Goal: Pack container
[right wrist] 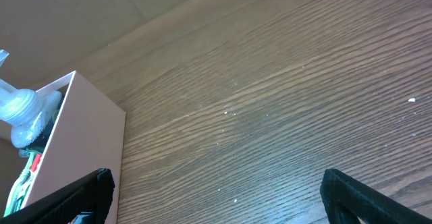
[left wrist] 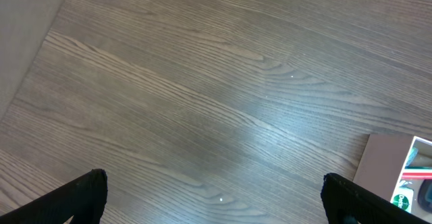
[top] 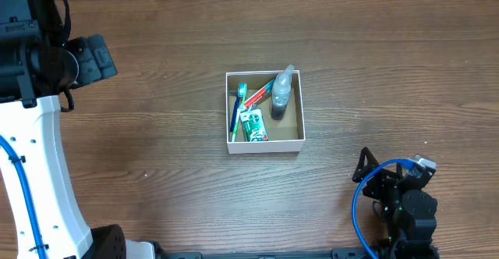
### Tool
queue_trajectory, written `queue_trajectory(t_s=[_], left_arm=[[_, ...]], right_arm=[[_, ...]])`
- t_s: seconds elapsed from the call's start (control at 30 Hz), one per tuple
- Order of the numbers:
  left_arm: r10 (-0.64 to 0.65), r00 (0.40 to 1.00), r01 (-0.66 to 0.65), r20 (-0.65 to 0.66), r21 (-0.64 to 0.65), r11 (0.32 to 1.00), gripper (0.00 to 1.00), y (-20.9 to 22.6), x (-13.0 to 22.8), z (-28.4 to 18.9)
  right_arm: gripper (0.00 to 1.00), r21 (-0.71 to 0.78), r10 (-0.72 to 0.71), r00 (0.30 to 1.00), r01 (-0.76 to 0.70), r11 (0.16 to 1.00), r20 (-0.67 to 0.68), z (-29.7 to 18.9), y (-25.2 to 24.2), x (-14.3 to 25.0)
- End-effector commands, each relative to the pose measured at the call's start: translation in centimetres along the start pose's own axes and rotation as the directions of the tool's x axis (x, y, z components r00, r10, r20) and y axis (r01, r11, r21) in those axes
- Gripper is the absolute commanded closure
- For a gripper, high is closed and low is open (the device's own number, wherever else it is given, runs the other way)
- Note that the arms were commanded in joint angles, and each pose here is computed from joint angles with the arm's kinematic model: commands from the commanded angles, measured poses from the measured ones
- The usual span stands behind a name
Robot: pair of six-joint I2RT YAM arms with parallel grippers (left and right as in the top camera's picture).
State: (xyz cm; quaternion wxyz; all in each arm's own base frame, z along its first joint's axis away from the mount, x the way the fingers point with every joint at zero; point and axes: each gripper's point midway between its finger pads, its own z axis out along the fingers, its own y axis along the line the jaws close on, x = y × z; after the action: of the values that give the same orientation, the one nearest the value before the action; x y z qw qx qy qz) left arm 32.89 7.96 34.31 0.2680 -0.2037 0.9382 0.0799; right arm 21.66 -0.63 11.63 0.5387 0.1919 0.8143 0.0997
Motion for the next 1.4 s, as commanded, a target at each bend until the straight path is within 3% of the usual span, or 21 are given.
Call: queue_trajectory(t_s=[0.0,1.27,1.37], left_arm=[[-0.019,1.0,0.019,0.007,-0.007,1.0,0.0,0.3,-0.2,-0.1],[-0.007,1.0,0.007,0.006,-0.019,1.0,0.0,0.4,-0.2,0.0],[0.015,0.998,-0.015,0.058,-0.017,1.0,0.0,0.8,0.0,-2.1]], right_arm=[[0.0,-0.006,-0.008,1.0,0.008,1.0,-0.001,0.1,0.0,0.3],[0.0,-0.007,-0.008,1.0,0.008,1.0,-0.001,0.1,0.0,0.3],[0.0,-0.007,-0.008,1.0,0.008,1.0,-0.001,0.1,0.0,0.3]])
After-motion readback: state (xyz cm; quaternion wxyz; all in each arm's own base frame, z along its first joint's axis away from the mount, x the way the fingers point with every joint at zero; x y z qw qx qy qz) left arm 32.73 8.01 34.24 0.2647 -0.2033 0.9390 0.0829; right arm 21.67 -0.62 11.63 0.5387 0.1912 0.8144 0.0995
